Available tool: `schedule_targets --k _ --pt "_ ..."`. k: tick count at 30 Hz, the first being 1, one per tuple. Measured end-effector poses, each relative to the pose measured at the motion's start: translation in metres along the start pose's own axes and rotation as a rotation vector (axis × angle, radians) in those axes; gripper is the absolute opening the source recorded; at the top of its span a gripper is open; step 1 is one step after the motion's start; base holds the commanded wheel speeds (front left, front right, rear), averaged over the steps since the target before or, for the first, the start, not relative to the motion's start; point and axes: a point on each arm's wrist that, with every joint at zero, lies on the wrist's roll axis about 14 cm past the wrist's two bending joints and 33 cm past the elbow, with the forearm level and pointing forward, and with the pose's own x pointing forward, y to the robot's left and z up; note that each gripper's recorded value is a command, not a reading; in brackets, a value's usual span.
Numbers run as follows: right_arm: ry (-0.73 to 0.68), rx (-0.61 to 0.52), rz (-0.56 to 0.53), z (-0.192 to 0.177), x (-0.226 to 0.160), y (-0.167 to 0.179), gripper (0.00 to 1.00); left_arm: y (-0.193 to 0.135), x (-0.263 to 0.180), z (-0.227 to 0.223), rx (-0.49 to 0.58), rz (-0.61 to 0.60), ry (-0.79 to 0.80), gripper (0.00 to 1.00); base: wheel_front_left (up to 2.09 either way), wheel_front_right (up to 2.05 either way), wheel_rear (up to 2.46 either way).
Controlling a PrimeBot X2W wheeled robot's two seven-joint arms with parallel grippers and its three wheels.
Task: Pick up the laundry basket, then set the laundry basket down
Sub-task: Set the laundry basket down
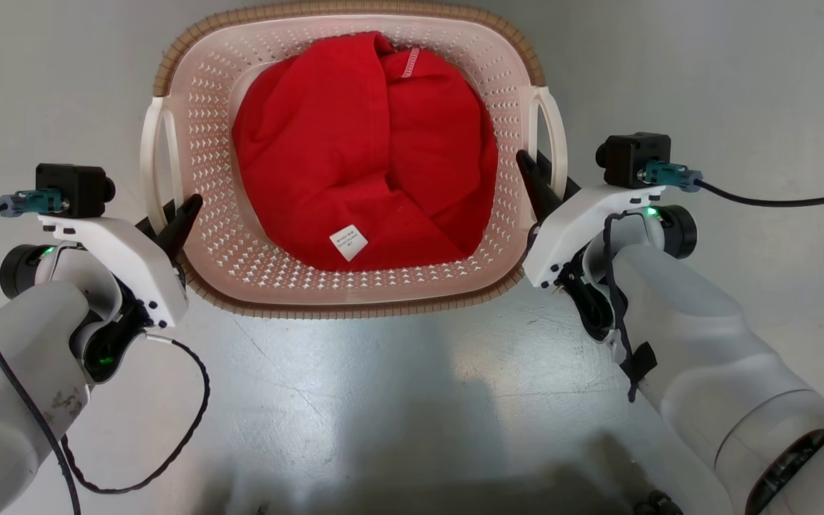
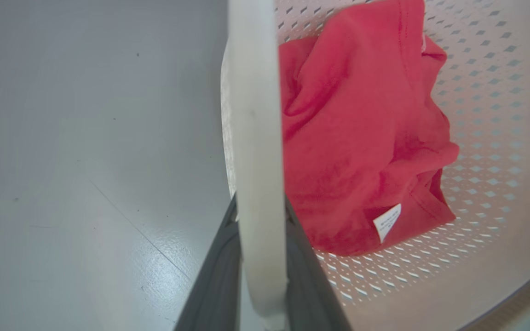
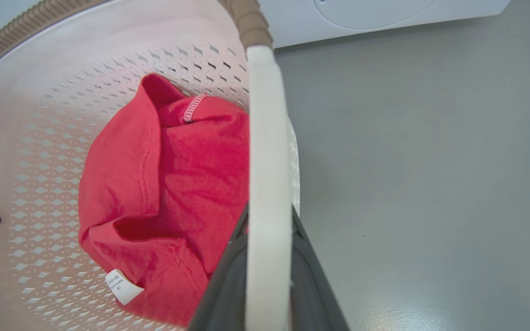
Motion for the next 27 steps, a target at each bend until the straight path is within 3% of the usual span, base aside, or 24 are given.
schedule_targets --k 25,27 --pt "-0.022 0.013 -0.012 -0.005 0.011 -0.011 0.00 0.006 0.014 0.000 0.009 -0.012 0.004 0.00 0.00 0.00 0.00" --pt "-0.021 0.015 -0.014 -0.006 0.011 -0.012 0.24 0.006 0.015 -0.001 0.007 -0.014 0.006 0.00 0.00 0.00 0.00"
